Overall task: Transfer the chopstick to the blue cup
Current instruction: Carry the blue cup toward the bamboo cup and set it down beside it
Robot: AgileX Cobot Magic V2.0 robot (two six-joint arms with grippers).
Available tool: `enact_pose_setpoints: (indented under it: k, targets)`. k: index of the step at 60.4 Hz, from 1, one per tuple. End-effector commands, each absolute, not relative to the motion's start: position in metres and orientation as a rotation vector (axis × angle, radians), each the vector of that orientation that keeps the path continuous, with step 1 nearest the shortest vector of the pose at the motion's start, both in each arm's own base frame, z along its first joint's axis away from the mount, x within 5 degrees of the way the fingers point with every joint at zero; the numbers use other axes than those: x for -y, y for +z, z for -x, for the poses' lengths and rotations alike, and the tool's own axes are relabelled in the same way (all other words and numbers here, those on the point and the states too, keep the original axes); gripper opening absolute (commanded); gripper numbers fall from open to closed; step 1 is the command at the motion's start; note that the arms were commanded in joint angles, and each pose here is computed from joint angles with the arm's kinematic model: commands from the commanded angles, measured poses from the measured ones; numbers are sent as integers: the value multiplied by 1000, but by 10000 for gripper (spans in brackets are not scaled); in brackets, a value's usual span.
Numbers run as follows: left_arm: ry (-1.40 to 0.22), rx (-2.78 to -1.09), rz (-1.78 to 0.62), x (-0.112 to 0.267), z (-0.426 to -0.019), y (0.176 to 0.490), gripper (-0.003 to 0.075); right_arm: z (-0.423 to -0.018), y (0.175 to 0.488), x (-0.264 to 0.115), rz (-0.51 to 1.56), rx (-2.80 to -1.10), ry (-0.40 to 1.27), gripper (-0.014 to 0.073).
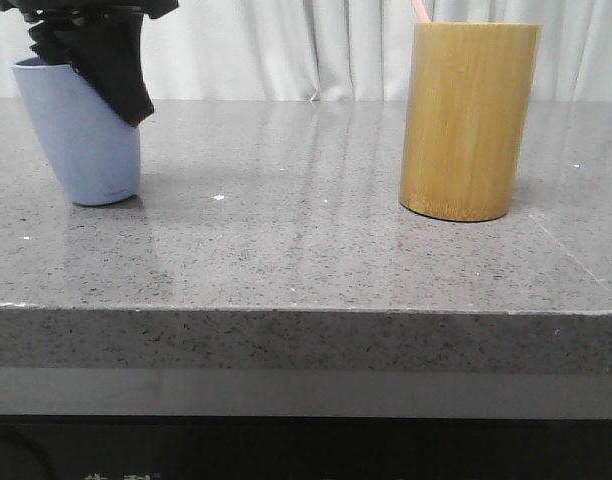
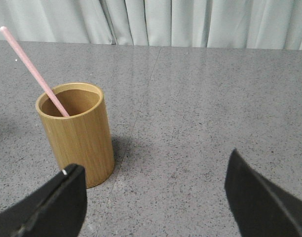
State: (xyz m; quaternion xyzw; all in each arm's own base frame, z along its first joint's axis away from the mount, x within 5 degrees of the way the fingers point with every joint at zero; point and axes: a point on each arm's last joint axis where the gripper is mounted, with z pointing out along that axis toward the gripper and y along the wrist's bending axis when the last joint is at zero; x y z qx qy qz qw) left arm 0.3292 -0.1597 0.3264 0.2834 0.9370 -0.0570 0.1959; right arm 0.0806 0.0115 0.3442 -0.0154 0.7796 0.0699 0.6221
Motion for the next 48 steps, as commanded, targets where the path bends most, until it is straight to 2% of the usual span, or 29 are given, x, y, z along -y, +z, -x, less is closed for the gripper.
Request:
enact_pose_setpoints:
  k: [1,13,23,36,48]
  targets:
    - [-226,-2531,-785,165,-319,361,-19,-82,361,-10,18,-1702,157,587]
    - [-265,-2472,-917,195,-300,396,-19,-82,361,-10,18,-1702,157,587]
    - [-310,-2381,-1016,229,-290,408,-19,-82,361,-10,18,-1702,157,587]
    - [-333,-2366,-1128,269,-287,392,-18,-82,361,-10,18,-1703,157,587]
    - [-327,-2400,-1182,288,-291,370,-17,-82,360,-10,19,-1708,158,587]
